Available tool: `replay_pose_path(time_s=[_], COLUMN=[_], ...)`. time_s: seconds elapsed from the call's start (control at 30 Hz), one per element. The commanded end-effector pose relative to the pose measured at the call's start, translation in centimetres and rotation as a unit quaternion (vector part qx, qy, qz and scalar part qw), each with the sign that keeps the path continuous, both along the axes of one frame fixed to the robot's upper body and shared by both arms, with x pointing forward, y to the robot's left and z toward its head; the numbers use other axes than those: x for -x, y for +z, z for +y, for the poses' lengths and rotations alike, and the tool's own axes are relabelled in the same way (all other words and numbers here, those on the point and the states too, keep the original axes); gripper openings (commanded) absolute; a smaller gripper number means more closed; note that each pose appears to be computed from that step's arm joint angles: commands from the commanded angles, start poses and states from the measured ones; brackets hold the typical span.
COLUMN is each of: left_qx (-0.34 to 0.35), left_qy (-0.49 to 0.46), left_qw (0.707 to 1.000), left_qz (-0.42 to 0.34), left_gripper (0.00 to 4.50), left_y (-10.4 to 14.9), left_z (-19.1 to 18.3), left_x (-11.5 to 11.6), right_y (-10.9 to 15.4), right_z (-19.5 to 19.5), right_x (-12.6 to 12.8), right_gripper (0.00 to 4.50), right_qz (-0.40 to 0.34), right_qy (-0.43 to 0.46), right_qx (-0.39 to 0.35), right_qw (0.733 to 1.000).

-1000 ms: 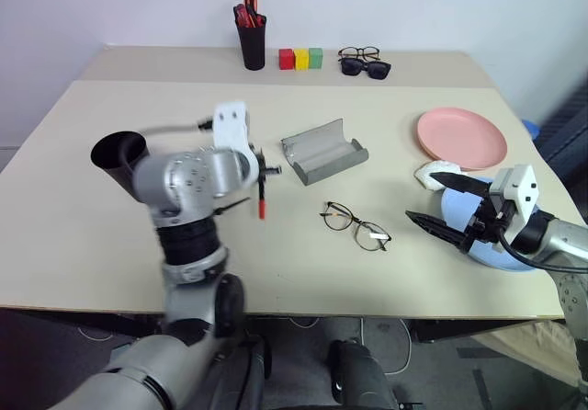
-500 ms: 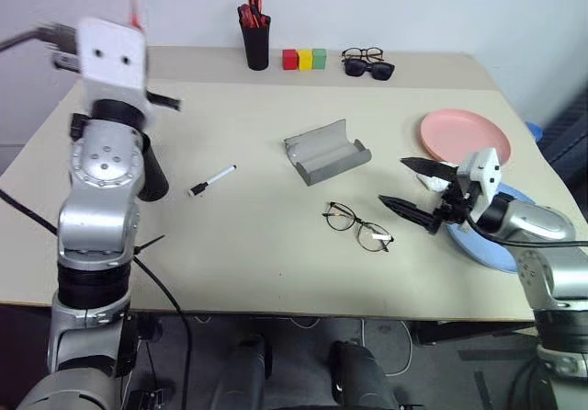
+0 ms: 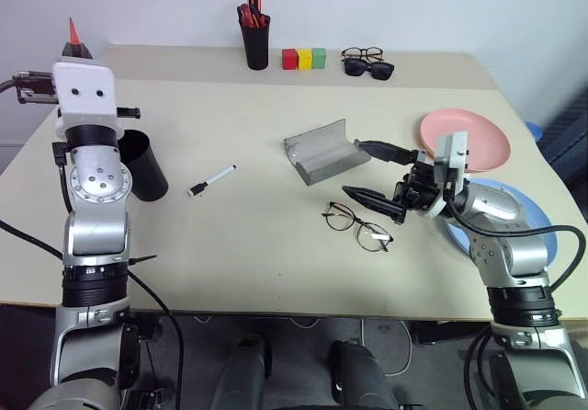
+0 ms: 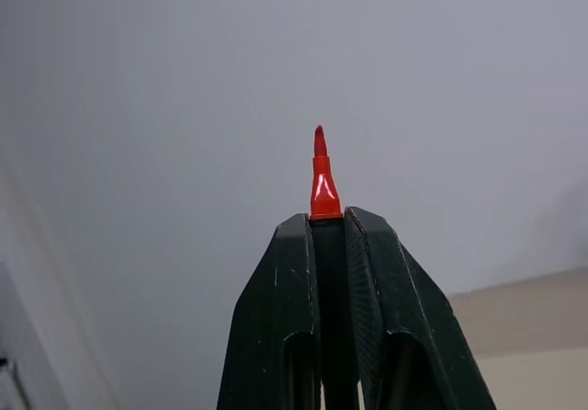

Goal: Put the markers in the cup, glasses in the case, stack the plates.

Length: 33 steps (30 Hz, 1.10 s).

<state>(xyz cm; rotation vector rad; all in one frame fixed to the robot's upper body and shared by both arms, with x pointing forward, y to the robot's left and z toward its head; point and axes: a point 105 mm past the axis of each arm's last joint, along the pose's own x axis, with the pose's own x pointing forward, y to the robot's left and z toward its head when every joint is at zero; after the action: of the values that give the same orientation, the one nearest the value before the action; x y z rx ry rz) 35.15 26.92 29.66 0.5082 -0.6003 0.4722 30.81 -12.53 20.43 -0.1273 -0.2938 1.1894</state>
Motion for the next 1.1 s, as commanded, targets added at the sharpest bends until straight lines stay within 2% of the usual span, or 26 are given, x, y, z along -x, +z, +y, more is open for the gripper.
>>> replay_pose_path(time_s=[0.03, 0.43, 0.53, 0.67, 0.73, 0.77, 0.83, 0.93, 1.0, 1.1], left_qx=[-0.001, 0.033, 0.039, 0.055, 0.054, 0.057, 0.053, 0.029, 0.037, 0.033], left_qy=[0.008, -0.020, -0.029, -0.078, -0.126, -0.154, -0.228, -0.308, -0.300, -0.285], left_qw=[1.000, 0.999, 0.998, 0.994, 0.989, 0.983, 0.958, 0.898, 0.865, 0.830], left_qz=[-0.023, 0.024, 0.045, 0.059, 0.062, 0.080, 0.169, 0.312, 0.400, 0.478], left_gripper=[0.18, 0.18, 1.28, 3.13, 3.13, 3.13, 3.13, 3.13, 3.13, 3.13], left_y=[0.6, -3.7, -5.2, -6.1, -5.5, -5.3, -5.5, -6.2, -6.8, -7.1], left_z=[0.2, -0.8, -0.9, -2.1, -3.4, -4.1, -5.8, -7.4, -6.8, -6.4], left_x=[0.6, 0.0, 0.2, 0.6, 0.7, 0.6, -0.2, -0.8, -1.5, -2.4], right_y=[1.1, 0.7, 0.6, 0.3, 0.2, 0.1, 0.0, -0.1, -0.2, -0.3], right_z=[0.4, -0.3, -0.5, -1.0, -1.1, -1.2, -1.3, -1.4, -1.4, -1.3], right_x=[0.3, 0.1, 0.0, -0.1, -0.2, -0.3, -0.4, -0.6, -0.6, -0.7], right_gripper=[4.50, 4.50, 4.50, 4.50, 4.50, 4.50, 4.50, 4.50, 4.50, 4.50], right_qz=[-0.023, -0.024, -0.024, -0.022, -0.021, -0.021, -0.021, -0.023, -0.025, -0.026], right_qy=[0.016, 0.007, 0.002, -0.008, -0.015, -0.018, -0.024, -0.031, -0.034, -0.039], right_qx=[-0.011, -0.004, -0.001, 0.003, 0.004, 0.004, 0.004, 0.004, 0.003, -0.001], right_qw=[1.000, 1.000, 1.000, 1.000, 1.000, 1.000, 0.999, 0.999, 0.999, 0.999])
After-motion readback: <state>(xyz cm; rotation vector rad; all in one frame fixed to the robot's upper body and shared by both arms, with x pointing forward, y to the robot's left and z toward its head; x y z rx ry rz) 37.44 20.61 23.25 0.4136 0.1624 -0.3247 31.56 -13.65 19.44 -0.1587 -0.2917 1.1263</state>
